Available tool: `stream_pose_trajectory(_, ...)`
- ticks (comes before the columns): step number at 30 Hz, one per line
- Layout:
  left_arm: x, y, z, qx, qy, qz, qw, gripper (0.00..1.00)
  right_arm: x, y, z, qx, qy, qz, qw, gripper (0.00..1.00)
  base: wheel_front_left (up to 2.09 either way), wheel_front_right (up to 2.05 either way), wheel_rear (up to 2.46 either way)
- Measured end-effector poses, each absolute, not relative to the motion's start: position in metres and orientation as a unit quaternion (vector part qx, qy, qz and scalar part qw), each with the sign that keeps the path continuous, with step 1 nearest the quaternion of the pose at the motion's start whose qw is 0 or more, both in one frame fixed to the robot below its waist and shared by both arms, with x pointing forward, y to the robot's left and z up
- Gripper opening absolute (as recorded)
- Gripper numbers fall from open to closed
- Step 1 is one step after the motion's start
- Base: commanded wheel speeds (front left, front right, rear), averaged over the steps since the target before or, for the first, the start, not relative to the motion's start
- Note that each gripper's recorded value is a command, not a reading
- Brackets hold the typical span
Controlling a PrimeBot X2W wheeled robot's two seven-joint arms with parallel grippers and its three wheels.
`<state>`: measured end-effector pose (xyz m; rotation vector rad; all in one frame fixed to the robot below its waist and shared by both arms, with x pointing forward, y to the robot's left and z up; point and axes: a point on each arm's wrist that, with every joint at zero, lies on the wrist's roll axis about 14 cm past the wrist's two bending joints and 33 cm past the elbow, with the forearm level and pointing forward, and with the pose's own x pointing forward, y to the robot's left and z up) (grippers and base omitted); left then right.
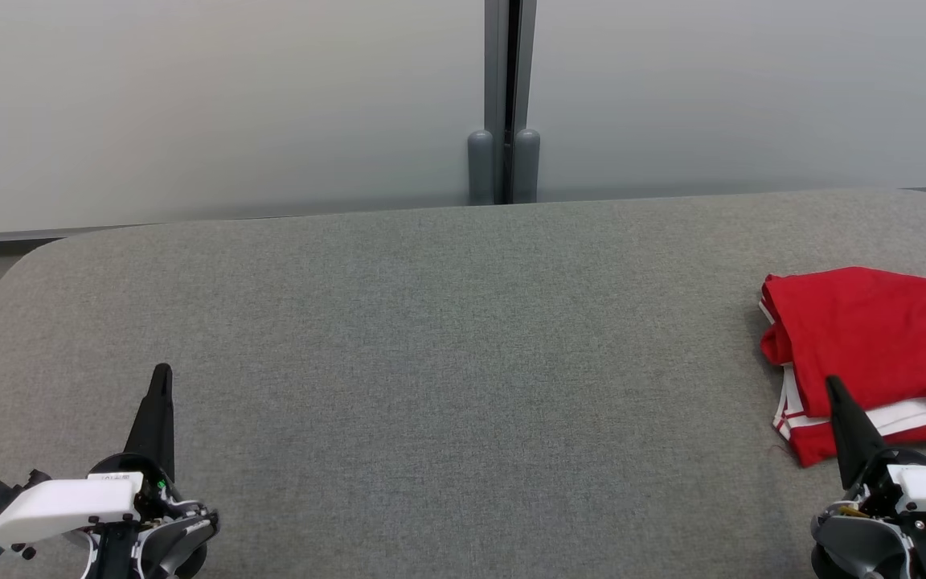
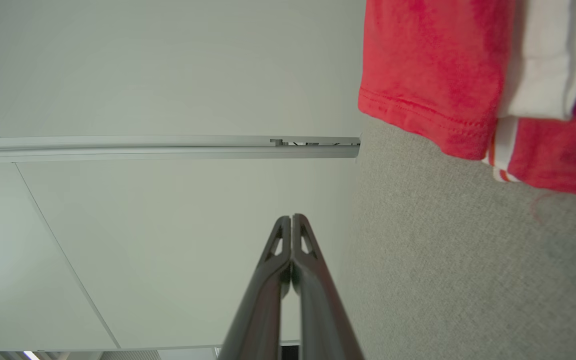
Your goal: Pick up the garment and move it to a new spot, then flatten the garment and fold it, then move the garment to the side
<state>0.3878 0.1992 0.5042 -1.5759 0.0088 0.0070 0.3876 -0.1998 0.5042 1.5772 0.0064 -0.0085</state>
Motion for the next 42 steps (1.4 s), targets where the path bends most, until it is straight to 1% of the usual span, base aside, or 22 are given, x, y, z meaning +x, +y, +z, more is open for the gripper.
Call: stream_pose_trajectory(42,0.3878,0.1992,0.5042,-0.709,0.004,0.003,0.705,0.00,0.3876,-0.1999,0.5042,0.709,0.003,-0.004,0.705,0.00,0.00,0.00,0.00)
